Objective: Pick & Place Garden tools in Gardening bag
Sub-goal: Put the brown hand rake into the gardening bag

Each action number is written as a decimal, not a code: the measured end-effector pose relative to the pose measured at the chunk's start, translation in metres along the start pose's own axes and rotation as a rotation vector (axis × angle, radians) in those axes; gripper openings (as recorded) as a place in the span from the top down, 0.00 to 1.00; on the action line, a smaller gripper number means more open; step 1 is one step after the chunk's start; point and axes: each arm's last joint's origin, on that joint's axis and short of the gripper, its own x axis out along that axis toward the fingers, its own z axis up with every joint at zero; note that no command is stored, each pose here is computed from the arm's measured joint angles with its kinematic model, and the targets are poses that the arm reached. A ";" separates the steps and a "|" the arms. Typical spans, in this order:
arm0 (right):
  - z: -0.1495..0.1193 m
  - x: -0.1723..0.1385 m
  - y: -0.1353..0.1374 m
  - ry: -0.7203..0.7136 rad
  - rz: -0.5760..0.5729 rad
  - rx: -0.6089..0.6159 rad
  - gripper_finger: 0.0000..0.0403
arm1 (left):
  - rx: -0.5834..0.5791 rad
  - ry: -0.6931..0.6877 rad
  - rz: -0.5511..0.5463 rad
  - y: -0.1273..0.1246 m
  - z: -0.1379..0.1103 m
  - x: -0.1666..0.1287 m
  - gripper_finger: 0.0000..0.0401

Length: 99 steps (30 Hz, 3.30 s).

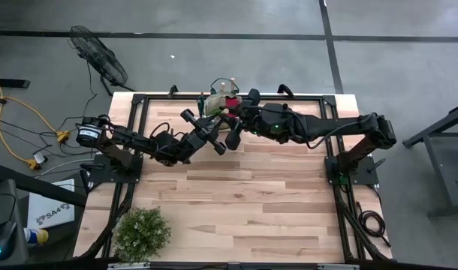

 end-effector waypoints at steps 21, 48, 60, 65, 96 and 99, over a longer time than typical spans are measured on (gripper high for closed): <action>-0.002 0.000 0.000 0.026 0.006 -0.023 0.85 | -0.006 -0.001 0.007 0.000 0.000 0.000 0.85; -0.017 0.006 -0.014 0.174 0.086 -0.123 0.86 | 0.084 0.209 -0.060 -0.013 -0.017 -0.002 0.61; -0.028 0.014 -0.045 0.290 0.212 -0.218 0.86 | 0.010 0.317 -0.057 -0.025 -0.014 -0.013 0.60; -0.027 0.015 -0.048 0.280 0.215 -0.231 0.86 | -0.052 0.344 0.009 -0.027 -0.004 -0.012 0.60; -0.028 0.020 -0.053 0.272 0.186 -0.197 0.86 | -0.161 0.398 0.038 -0.033 0.005 -0.003 0.73; -0.033 0.026 -0.053 0.279 0.177 -0.196 0.86 | -0.158 0.412 0.060 -0.033 0.004 -0.003 0.67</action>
